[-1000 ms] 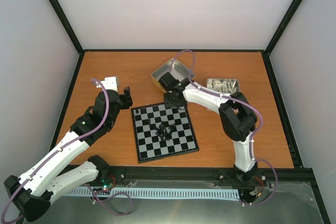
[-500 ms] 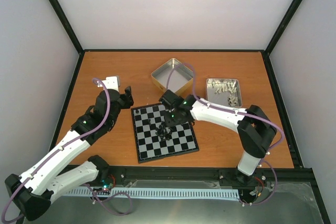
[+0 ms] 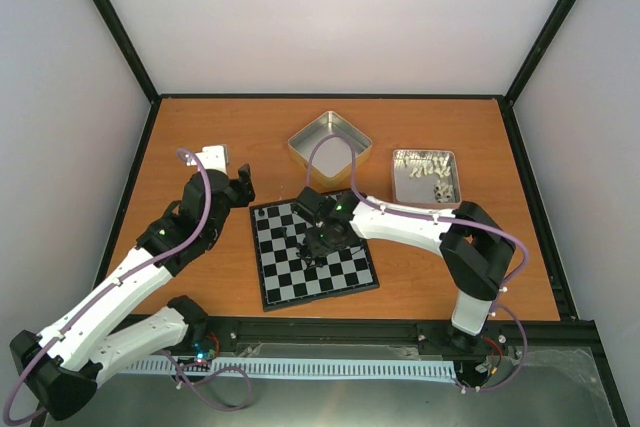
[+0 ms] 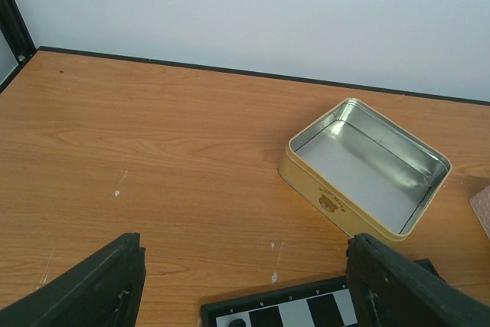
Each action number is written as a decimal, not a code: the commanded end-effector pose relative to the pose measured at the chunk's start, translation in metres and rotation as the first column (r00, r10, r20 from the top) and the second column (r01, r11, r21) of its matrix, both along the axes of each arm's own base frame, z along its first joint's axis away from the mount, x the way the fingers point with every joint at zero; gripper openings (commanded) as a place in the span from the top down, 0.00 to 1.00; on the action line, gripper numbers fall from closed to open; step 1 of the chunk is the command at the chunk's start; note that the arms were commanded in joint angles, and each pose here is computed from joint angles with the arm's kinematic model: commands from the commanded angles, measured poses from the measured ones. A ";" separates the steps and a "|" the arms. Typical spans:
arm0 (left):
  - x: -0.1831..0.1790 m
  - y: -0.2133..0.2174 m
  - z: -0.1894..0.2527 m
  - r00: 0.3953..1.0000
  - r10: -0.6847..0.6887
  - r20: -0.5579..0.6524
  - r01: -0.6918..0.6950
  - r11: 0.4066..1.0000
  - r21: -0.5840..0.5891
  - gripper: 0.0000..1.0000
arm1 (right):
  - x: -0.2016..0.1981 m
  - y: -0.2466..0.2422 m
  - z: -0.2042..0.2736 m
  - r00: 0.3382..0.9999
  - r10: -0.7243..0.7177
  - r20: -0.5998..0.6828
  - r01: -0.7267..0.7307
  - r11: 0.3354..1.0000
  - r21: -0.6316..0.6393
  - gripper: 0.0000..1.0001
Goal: Set up the chess pieces on the board
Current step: Pick up the chess piece from the chessboard, then place the chess piece on the chessboard.
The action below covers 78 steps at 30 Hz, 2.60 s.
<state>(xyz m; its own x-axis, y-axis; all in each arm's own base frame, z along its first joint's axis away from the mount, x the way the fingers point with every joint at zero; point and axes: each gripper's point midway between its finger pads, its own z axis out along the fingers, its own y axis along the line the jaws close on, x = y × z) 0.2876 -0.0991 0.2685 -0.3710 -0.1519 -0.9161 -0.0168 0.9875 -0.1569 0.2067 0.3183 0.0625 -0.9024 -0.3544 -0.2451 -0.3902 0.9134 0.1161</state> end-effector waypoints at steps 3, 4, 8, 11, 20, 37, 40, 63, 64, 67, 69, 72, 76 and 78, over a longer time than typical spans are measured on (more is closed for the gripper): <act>0.003 0.002 0.006 1.000 0.008 0.023 -0.008 1.000 -0.001 0.27 | -0.010 0.002 -0.012 0.999 0.023 -0.033 -0.024 1.000 -0.014 0.77; 0.003 0.002 0.006 1.000 0.008 0.021 -0.008 1.000 0.000 0.27 | -0.009 0.001 -0.013 0.999 0.019 -0.033 -0.020 1.000 -0.020 0.77; 0.002 0.002 0.005 1.000 0.008 0.019 -0.008 1.000 0.000 0.27 | -0.010 -0.006 -0.018 0.999 0.003 -0.041 -0.005 0.999 -0.051 0.77; 0.002 0.002 0.006 1.000 0.009 0.022 -0.009 1.000 -0.002 0.27 | -0.012 -0.006 -0.020 0.999 0.001 -0.049 -0.004 0.999 -0.050 0.78; 0.001 0.004 0.007 1.000 0.012 0.023 -0.012 1.000 0.000 0.27 | -0.015 -0.002 -0.018 0.998 0.009 -0.060 -0.011 1.000 -0.027 0.92; 0.000 0.006 0.009 0.999 0.021 0.032 -0.021 1.000 -0.004 0.27 | 0.041 -0.029 0.035 0.987 -0.135 0.084 0.126 0.987 0.096 0.93; -0.001 0.006 0.009 0.999 0.019 0.031 -0.019 1.000 -0.004 0.27 | 0.066 -0.046 0.034 0.973 -0.203 0.106 0.194 0.977 0.084 0.93; -0.001 0.005 0.007 1.000 0.011 0.026 -0.011 1.000 -0.007 0.27 | 0.131 -0.053 -0.003 0.958 -0.255 0.129 0.255 0.967 0.011 0.93; -0.001 0.005 0.008 1.000 0.011 0.027 -0.011 1.000 -0.008 0.27 | 0.131 -0.055 -0.004 0.957 -0.257 0.131 0.259 0.966 0.000 0.92; -0.001 0.004 0.007 1.000 0.010 0.026 -0.010 1.000 -0.008 0.27 | 0.131 -0.058 -0.008 0.957 -0.260 0.127 0.265 0.964 -0.019 0.92; -0.001 0.004 0.008 1.000 0.010 0.027 -0.009 1.000 -0.009 0.27 | 0.131 -0.059 -0.009 0.957 -0.263 0.126 0.268 0.963 -0.025 0.92; -0.001 0.004 0.008 1.000 0.011 0.027 -0.010 1.000 -0.009 0.27 | 0.131 -0.060 -0.013 0.957 -0.264 0.117 0.269 0.963 -0.031 0.92; 0.000 0.004 0.007 1.000 0.010 0.025 -0.010 1.000 -0.007 0.27 | 0.130 -0.060 -0.014 0.958 -0.263 0.111 0.268 0.963 -0.033 0.92; 0.000 0.004 0.007 1.000 0.009 0.025 -0.009 1.000 -0.006 0.27 | 0.130 -0.060 -0.014 0.958 -0.262 0.112 0.267 0.963 -0.032 0.91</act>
<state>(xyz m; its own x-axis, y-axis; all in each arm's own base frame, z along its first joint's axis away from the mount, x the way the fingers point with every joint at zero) 0.2866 -0.0983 0.2690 -0.3683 -0.1534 -0.9170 -0.0166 0.9872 -0.1585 0.3294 0.2617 0.0477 -0.9388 -0.1228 -0.3218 -0.1507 0.9866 0.0631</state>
